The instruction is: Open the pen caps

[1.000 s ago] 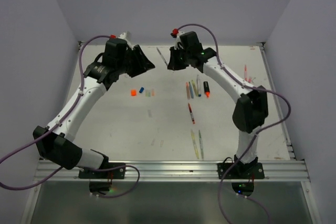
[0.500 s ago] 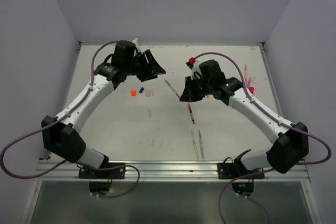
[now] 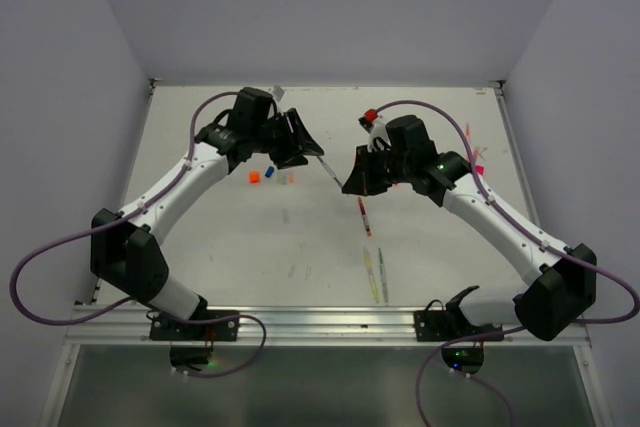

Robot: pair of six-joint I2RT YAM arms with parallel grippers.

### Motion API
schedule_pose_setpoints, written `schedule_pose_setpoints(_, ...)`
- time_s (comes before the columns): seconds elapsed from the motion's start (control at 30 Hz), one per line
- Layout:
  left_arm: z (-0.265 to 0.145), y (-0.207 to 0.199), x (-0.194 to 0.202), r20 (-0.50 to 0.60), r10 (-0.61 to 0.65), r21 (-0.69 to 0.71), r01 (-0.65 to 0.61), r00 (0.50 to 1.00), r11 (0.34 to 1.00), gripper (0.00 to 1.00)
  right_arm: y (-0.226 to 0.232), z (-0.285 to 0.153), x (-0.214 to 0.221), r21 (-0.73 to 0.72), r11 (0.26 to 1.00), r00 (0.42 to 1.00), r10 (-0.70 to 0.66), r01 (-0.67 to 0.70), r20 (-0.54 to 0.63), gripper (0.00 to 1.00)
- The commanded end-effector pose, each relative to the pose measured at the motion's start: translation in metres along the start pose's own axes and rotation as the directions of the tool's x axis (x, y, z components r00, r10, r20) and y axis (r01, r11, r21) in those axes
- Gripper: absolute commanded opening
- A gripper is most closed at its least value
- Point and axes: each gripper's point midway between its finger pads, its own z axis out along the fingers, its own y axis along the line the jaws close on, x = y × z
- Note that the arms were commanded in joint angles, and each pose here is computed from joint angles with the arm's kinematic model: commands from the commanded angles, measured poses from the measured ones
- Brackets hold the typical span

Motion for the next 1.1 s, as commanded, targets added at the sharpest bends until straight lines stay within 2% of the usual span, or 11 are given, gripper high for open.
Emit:
schedule_pose_setpoints(0.0, 0.000, -0.010, -0.001, -0.014, -0.005, 0.030, 0.005, 1.000, 1.000, 0.56, 0.021, -0.013, -0.013, -0.079, 0.997, 0.999, -0.010, 0.014, 0.048, 0.00)
schedule_pose_setpoints(0.37, 0.020, -0.002, -0.003, -0.039, 0.011, -0.011, -0.011, 0.999, 1.000, 0.54, 0.042, -0.023, -0.018, -0.171, 0.984, 0.998, -0.033, 0.043, 0.060, 0.00)
schedule_pose_setpoints(0.4, 0.020, -0.001, -0.003, -0.040, 0.014, -0.010, -0.014, 0.999, 1.000, 0.51, 0.042, -0.022, -0.018, -0.175, 0.984, 0.998, -0.035, 0.045, 0.059, 0.00)
schedule_pose_setpoints(0.53, 0.023, -0.004, -0.004, -0.044, 0.032, 0.007, -0.031, 0.999, 0.999, 0.09, 0.046, -0.017, -0.017, -0.204, 0.978, 0.999, -0.041, 0.045, 0.027, 0.00)
schedule_pose_setpoints(0.63, 0.021, -0.005, -0.003, -0.048, 0.038, 0.013, -0.038, 0.998, 0.999, 0.00, 0.046, -0.014, -0.020, -0.204, 0.978, 0.999, -0.045, 0.049, 0.023, 0.00)
schedule_pose_setpoints(0.8, 0.017, -0.007, -0.002, -0.036, 0.045, 0.014, -0.045, 0.998, 0.999, 0.00, 0.042, -0.011, -0.018, -0.189, 0.980, 0.998, -0.059, 0.058, 0.001, 0.00)
schedule_pose_setpoints(0.9, 0.013, -0.008, -0.002, -0.026, 0.046, 0.012, -0.046, 0.999, 0.999, 0.00, 0.041, -0.009, -0.019, -0.188, 0.981, 0.998, -0.057, 0.055, -0.004, 0.11)
schedule_pose_setpoints(1.07, 0.009, -0.010, 0.001, -0.020, 0.039, 0.016, -0.038, 0.999, 0.999, 0.00, 0.044, -0.003, -0.019, -0.212, 0.976, 0.999, -0.050, 0.046, -0.014, 0.18)
